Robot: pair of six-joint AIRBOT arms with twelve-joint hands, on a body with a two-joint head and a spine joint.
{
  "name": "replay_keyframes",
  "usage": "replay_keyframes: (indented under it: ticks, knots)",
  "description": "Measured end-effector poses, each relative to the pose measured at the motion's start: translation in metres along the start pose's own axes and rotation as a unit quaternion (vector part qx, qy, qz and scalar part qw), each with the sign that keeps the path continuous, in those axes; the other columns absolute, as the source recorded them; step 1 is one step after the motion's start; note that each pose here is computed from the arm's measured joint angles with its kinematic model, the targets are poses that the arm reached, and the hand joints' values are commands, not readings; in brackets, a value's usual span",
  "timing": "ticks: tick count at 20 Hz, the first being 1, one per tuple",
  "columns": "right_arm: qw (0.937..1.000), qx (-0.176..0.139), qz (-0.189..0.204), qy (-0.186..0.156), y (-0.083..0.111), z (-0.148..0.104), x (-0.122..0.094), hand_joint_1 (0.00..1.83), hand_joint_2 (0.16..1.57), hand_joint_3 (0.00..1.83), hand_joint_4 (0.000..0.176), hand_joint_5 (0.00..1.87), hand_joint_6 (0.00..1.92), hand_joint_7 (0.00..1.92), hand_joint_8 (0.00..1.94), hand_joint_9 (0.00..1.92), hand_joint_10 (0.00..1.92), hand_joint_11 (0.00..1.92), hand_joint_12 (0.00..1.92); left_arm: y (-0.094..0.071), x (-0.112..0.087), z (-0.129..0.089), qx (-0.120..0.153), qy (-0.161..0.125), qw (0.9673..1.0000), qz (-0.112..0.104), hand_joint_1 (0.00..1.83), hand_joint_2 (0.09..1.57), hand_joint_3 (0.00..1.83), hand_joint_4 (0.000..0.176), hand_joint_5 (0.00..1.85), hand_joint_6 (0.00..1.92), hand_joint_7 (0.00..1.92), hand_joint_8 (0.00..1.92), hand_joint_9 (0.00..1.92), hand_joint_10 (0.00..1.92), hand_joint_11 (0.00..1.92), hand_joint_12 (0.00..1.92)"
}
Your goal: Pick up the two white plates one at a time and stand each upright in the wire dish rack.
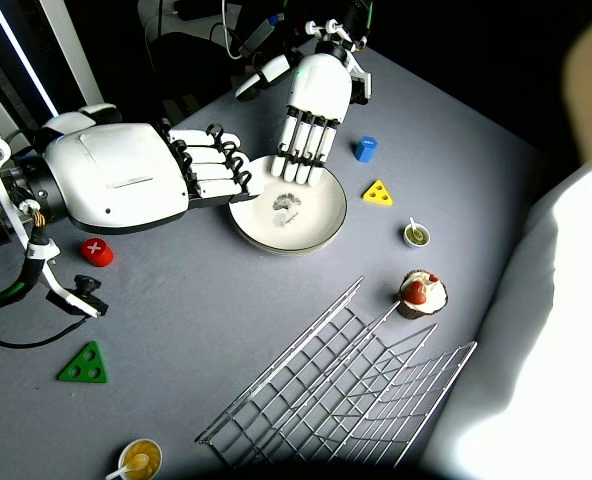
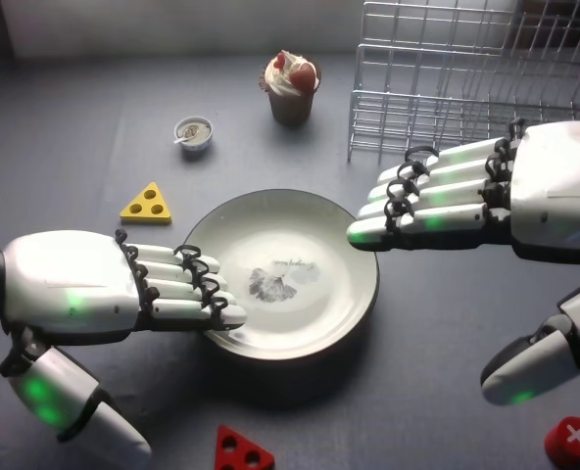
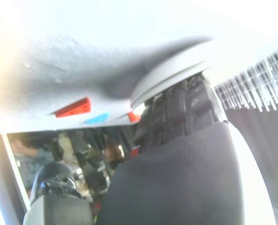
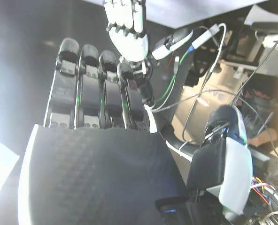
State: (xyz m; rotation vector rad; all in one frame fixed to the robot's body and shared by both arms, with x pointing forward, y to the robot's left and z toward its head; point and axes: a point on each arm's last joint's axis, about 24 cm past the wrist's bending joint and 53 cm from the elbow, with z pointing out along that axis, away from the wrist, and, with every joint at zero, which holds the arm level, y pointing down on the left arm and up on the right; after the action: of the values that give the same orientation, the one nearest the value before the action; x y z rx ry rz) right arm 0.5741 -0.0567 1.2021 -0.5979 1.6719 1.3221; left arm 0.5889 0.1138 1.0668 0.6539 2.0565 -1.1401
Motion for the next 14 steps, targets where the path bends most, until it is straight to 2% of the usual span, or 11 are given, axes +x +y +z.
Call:
replay_keyframes:
  ticks: [3,6,8,10,12,14]
  knots:
    - [0.9999,0.004,-0.014,0.008,-0.001,0.001,0.002,0.07,0.91,0.00,0.000,0.20,0.01,0.26,0.01,0.28,0.01,0.26,0.01,0.002,0.003,0.002,-0.004,0.002,1.0000,-0.003,0.00,0.88,0.00,0.000,0.03,0.00,0.08,0.00,0.09,0.00,0.11,0.01]
    - [0.9996,0.024,-0.012,0.007,-0.012,0.002,-0.001,0.07,0.92,0.00,0.000,0.17,0.00,0.22,0.00,0.23,0.00,0.22,0.00,0.003,0.008,0.011,-0.004,0.003,0.9999,-0.010,0.00,0.89,0.00,0.000,0.02,0.00,0.07,0.00,0.08,0.00,0.09,0.00]
    - [0.9994,0.024,-0.019,0.014,-0.013,0.003,0.003,0.04,0.93,0.00,0.000,0.18,0.01,0.23,0.01,0.24,0.01,0.22,0.01,0.001,0.008,0.017,-0.001,0.001,0.9999,-0.014,0.01,0.89,0.00,0.000,0.04,0.01,0.09,0.01,0.10,0.01,0.11,0.01]
    - [0.9990,0.013,-0.036,0.025,-0.007,0.009,0.007,0.03,0.93,0.00,0.000,0.18,0.00,0.22,0.00,0.23,0.00,0.23,0.01,-0.005,0.007,0.030,0.006,-0.003,0.9999,-0.015,0.00,0.89,0.00,0.000,0.03,0.00,0.08,0.00,0.09,0.00,0.10,0.01]
    - [0.9991,0.002,-0.035,0.022,-0.002,0.014,0.007,0.06,0.92,0.00,0.000,0.19,0.01,0.24,0.01,0.25,0.01,0.25,0.02,-0.015,0.005,0.044,0.019,-0.005,0.9997,-0.013,0.00,0.89,0.00,0.000,0.04,0.00,0.08,0.00,0.09,0.00,0.11,0.01]
    - [0.9988,0.001,-0.041,0.025,-0.008,0.019,0.007,0.05,0.92,0.00,0.000,0.19,0.01,0.23,0.00,0.24,0.00,0.24,0.01,-0.027,0.004,0.058,0.035,-0.003,0.9994,-0.007,0.00,0.89,0.00,0.000,0.04,0.00,0.09,0.00,0.10,0.00,0.11,0.01]
